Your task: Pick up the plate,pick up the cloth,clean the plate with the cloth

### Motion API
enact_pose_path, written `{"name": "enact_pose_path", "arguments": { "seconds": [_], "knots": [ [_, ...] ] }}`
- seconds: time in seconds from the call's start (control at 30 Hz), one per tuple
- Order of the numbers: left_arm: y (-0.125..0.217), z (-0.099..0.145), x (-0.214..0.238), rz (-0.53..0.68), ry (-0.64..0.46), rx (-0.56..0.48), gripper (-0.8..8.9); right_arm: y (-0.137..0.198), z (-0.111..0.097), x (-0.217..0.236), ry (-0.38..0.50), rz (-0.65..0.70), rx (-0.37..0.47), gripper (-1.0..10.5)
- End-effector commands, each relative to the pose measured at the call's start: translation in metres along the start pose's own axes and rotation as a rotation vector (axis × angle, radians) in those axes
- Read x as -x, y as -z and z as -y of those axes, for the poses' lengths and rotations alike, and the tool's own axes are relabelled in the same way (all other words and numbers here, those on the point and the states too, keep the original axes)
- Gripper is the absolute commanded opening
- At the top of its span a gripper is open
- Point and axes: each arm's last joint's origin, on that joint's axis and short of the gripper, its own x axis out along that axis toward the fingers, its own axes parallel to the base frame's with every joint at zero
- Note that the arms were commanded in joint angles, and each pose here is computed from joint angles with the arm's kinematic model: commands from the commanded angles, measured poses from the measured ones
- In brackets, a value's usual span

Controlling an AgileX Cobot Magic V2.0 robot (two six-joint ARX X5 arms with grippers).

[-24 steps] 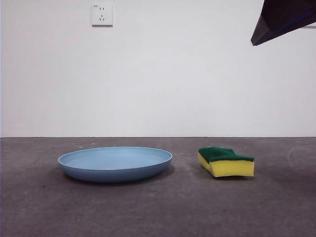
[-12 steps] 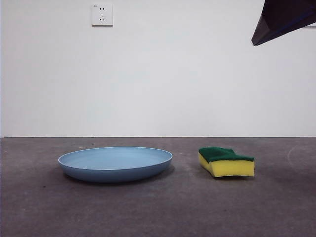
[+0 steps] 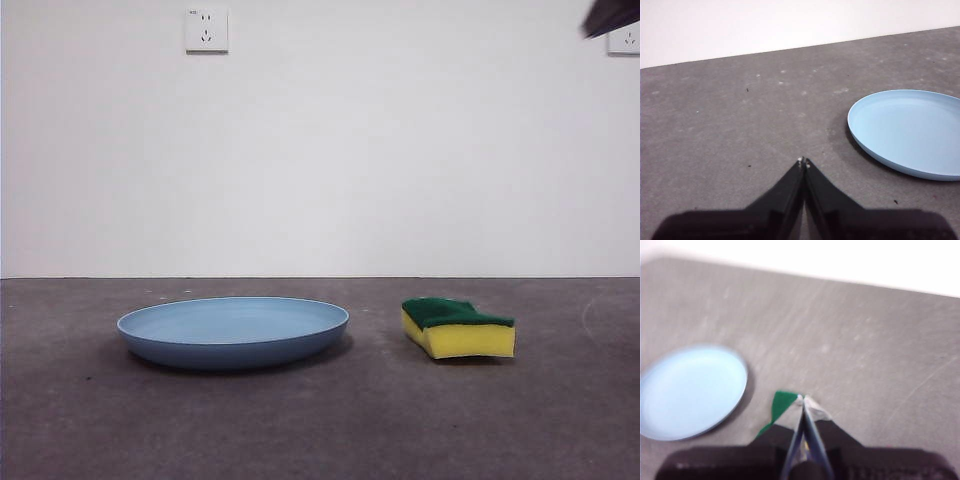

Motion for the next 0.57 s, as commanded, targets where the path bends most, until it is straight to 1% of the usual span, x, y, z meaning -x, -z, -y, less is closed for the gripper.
{"name": "enact_pose_path", "arguments": {
  "seconds": [0.03,0.1,0.2,0.3,0.4,0.57],
  "knots": [
    [0.004,0.0,-0.001,-0.008,-0.004,-0.006,-0.03,0.025,0.02,0.006,0.027,0.004,-0.052,0.0],
    [0.004,0.0,-0.001,-0.008,-0.003,-0.006,-0.03,0.046,0.031,0.014,0.128,0.07,-0.084,0.0],
    [0.004,0.0,-0.001,-0.008,-0.004,-0.006,-0.03,0.072,0.035,0.018,0.19,0.162,-0.099,0.0],
    [0.004,0.0,-0.001,-0.008,-0.003,-0.006,-0.03,0.093,0.036,0.015,0.209,0.231,-0.098,0.0],
    [0.004,0.0,-0.001,-0.008,-0.003,-0.006,-0.03,0.116,0.035,0.007,0.211,0.272,-0.095,0.0],
    [0.004,0.0,-0.001,-0.008,-0.003,-0.006,-0.03,0.146,0.035,-0.005,0.206,0.246,-0.126,0.0]
  ]
}}
